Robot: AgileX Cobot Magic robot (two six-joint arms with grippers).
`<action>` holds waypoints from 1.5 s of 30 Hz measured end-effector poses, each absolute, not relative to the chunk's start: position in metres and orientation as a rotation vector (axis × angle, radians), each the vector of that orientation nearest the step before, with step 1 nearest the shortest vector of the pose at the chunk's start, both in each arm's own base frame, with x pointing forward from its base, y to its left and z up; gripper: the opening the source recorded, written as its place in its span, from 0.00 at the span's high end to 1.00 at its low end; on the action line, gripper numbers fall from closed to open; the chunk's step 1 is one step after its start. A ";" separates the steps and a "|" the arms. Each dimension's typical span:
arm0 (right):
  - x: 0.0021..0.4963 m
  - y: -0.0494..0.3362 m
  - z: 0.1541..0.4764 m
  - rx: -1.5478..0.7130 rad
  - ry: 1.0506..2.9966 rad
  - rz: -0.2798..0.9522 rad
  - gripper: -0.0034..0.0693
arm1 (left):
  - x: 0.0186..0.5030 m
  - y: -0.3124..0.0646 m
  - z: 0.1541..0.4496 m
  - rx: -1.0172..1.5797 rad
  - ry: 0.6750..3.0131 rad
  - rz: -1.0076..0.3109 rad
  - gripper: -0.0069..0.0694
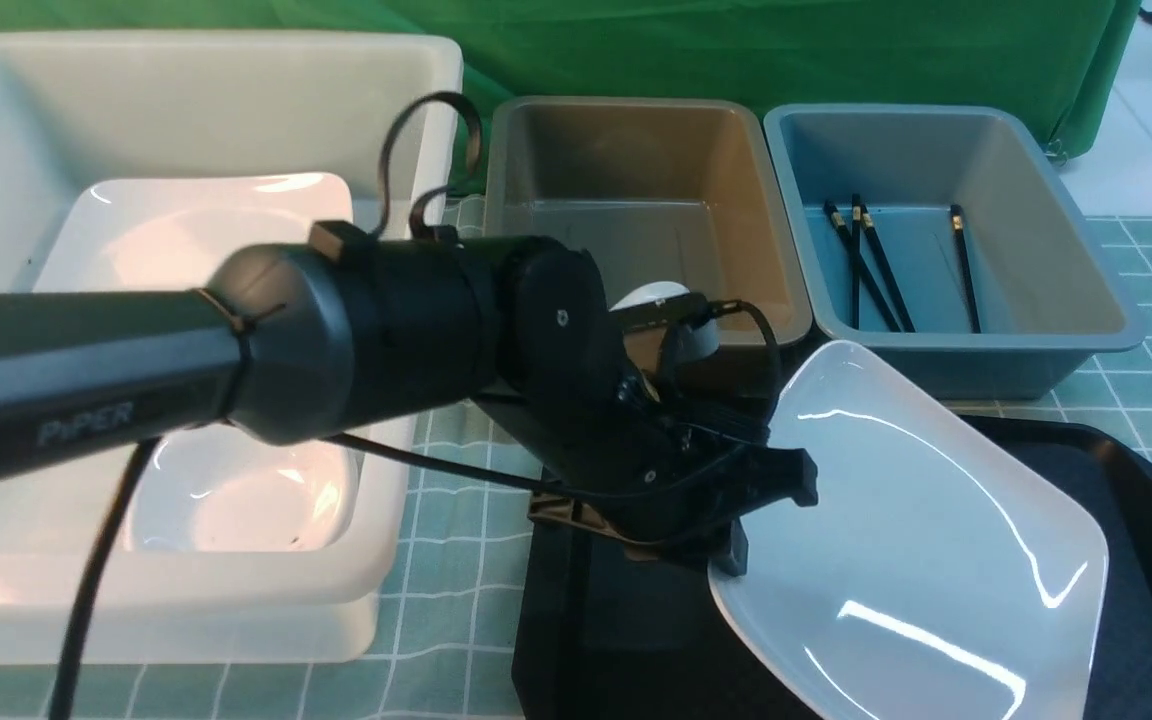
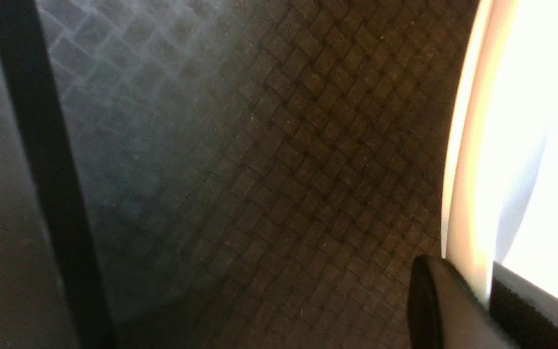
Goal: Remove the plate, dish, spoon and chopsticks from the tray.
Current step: Use the left arm to grab a plate from the dinner plate, then use the left arm to put the plate into the large storage box on the left
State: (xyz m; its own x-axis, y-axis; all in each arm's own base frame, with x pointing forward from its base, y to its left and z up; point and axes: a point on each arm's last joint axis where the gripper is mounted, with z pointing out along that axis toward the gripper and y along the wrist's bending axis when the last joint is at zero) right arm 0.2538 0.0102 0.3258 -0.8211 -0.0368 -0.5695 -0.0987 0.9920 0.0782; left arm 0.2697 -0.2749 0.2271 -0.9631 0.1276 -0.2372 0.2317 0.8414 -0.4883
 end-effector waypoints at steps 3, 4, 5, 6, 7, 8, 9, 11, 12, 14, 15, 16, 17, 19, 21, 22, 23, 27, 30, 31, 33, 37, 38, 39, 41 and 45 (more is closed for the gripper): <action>0.254 0.010 0.326 -0.094 2.531 0.138 0.53 | 0.269 -0.274 0.229 0.320 2.819 -0.789 0.88; 0.254 0.010 0.326 -0.094 2.531 0.138 0.53 | 0.268 -0.274 0.229 0.331 2.825 -0.793 0.88; 0.254 0.010 0.326 -0.094 2.531 0.138 0.53 | 0.267 -0.274 0.229 0.341 2.831 -0.799 0.88; 0.254 0.010 0.326 -0.094 2.531 0.138 0.53 | 0.267 -0.274 0.229 0.347 2.833 -0.802 0.88; 0.254 0.010 0.326 -0.094 2.531 0.138 0.53 | 0.266 -0.275 0.229 0.354 2.834 -0.808 0.88; 0.254 0.010 0.326 -0.094 2.531 0.138 0.53 | 0.265 -0.275 0.230 0.370 2.836 -0.821 0.88; 0.254 0.010 0.326 -0.094 2.531 0.138 0.53 | 0.264 -0.276 0.231 0.383 2.834 -0.835 0.88; 0.254 0.010 0.326 -0.094 2.531 0.138 0.53 | 0.264 -0.276 0.231 0.391 2.830 -0.841 0.88; 0.254 0.010 0.326 -0.094 2.531 0.138 0.53 | 0.264 -0.276 0.232 0.400 2.824 -0.845 0.88; 0.254 0.010 0.326 -0.094 2.531 0.138 0.53 | 0.264 -0.276 0.233 0.399 2.817 -0.849 0.88; 0.254 0.010 0.326 -0.094 2.531 0.138 0.53 | 0.264 -0.276 0.234 0.401 2.814 -0.849 0.88; 0.254 0.010 0.326 -0.094 2.531 0.138 0.53 | 0.264 -0.276 0.234 0.400 2.812 -0.849 0.88; 0.254 0.010 0.326 -0.094 2.531 0.138 0.53 | 0.264 -0.276 0.235 0.399 2.807 -0.850 0.88; 0.254 0.010 0.326 -0.094 2.531 0.138 0.53 | 0.264 -0.275 0.238 0.402 2.792 -0.855 0.88; 0.254 0.010 0.326 -0.094 2.529 0.138 0.53 | 0.264 -0.274 0.241 0.398 2.781 -0.859 0.88; 0.254 0.010 0.326 -0.094 2.528 0.138 0.53 | 0.264 -0.273 0.242 0.395 2.777 -0.861 0.88; 0.254 0.010 0.326 -0.093 2.524 0.137 0.53 | 0.266 -0.272 0.244 0.385 2.771 -0.863 0.88; 0.255 0.010 0.327 -0.092 2.518 0.136 0.55 | 0.275 -0.263 0.248 0.343 2.780 -0.884 0.88; 0.255 0.010 0.327 -0.092 2.516 0.136 0.56 | 0.280 -0.258 0.252 0.329 2.768 -0.897 0.88; 0.255 0.010 0.327 -0.092 2.516 0.136 0.56 | 0.281 -0.257 0.253 0.331 2.763 -0.901 0.88; 0.255 0.010 0.327 -0.092 2.516 0.136 0.56 | 0.281 -0.256 0.256 0.338 2.753 -0.907 0.88; 0.255 0.010 0.327 -0.092 2.516 0.136 0.56 | 0.280 -0.255 0.260 0.347 2.741 -0.914 0.88; 0.255 0.010 0.327 -0.092 2.516 0.136 0.56 | 0.280 -0.255 0.261 0.350 2.740 -0.915 0.88; 0.255 0.010 0.327 -0.092 2.516 0.136 0.56 | 0.279 -0.255 0.262 0.352 2.737 -0.915 0.88; 0.255 0.010 0.327 -0.092 2.515 0.135 0.56 | 0.279 -0.254 0.265 0.356 2.729 -0.917 0.87; 0.255 0.010 0.327 -0.092 2.513 0.135 0.56 | 0.279 -0.254 0.267 0.368 2.722 -0.906 0.87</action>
State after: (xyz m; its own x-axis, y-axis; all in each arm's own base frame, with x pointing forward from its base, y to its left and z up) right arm 0.2553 0.0100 0.3268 -0.8098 -0.0344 -0.5856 -0.0970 0.9924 0.0758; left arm 0.2790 -0.2536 0.2666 -0.9371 0.1585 -0.3110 0.3133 0.7750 -0.5488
